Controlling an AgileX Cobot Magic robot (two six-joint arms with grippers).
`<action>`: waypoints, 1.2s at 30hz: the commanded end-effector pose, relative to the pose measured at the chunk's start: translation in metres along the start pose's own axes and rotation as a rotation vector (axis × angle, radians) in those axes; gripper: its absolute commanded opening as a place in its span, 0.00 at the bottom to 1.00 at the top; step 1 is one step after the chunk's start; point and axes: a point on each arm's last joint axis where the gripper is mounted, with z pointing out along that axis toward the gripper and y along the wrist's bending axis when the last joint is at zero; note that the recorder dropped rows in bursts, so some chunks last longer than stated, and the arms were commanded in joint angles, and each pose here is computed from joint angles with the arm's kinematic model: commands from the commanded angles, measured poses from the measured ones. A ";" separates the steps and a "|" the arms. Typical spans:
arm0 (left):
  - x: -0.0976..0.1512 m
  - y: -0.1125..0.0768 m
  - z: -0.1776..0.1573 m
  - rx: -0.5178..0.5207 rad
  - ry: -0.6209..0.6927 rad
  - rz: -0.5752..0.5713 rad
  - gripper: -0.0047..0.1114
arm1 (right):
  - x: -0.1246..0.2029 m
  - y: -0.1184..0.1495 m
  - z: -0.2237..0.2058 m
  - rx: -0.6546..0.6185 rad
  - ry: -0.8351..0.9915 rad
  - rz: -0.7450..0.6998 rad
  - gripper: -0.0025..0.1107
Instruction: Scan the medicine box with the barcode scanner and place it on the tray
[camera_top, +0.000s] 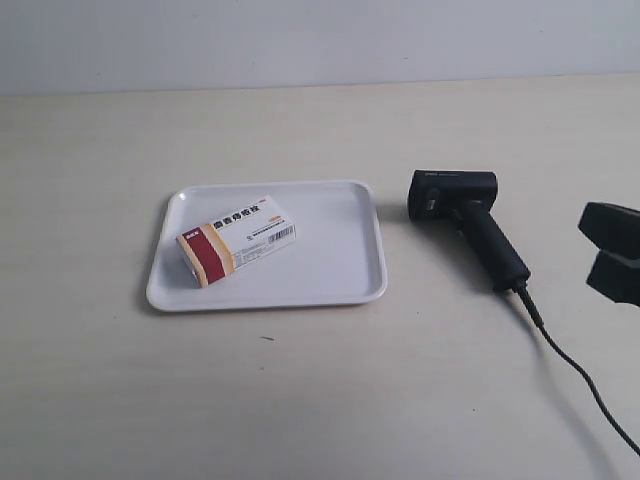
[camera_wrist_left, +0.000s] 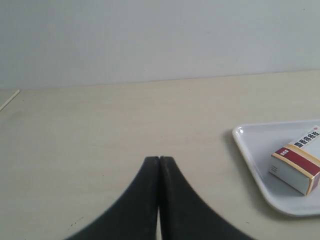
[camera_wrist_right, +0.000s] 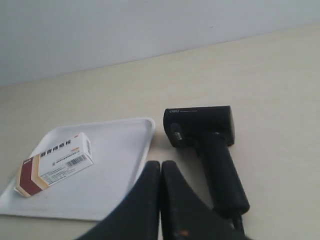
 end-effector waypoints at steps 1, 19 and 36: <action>0.000 0.000 0.000 0.001 -0.008 -0.006 0.05 | 0.015 -0.009 -0.013 0.019 -0.087 -0.017 0.02; 0.000 0.000 0.000 0.001 -0.008 -0.006 0.05 | 0.013 -0.013 -0.036 0.033 -0.205 -0.039 0.02; 0.000 0.000 0.000 0.001 -0.008 -0.006 0.05 | 0.018 -0.030 -0.073 0.328 -0.387 -0.083 0.02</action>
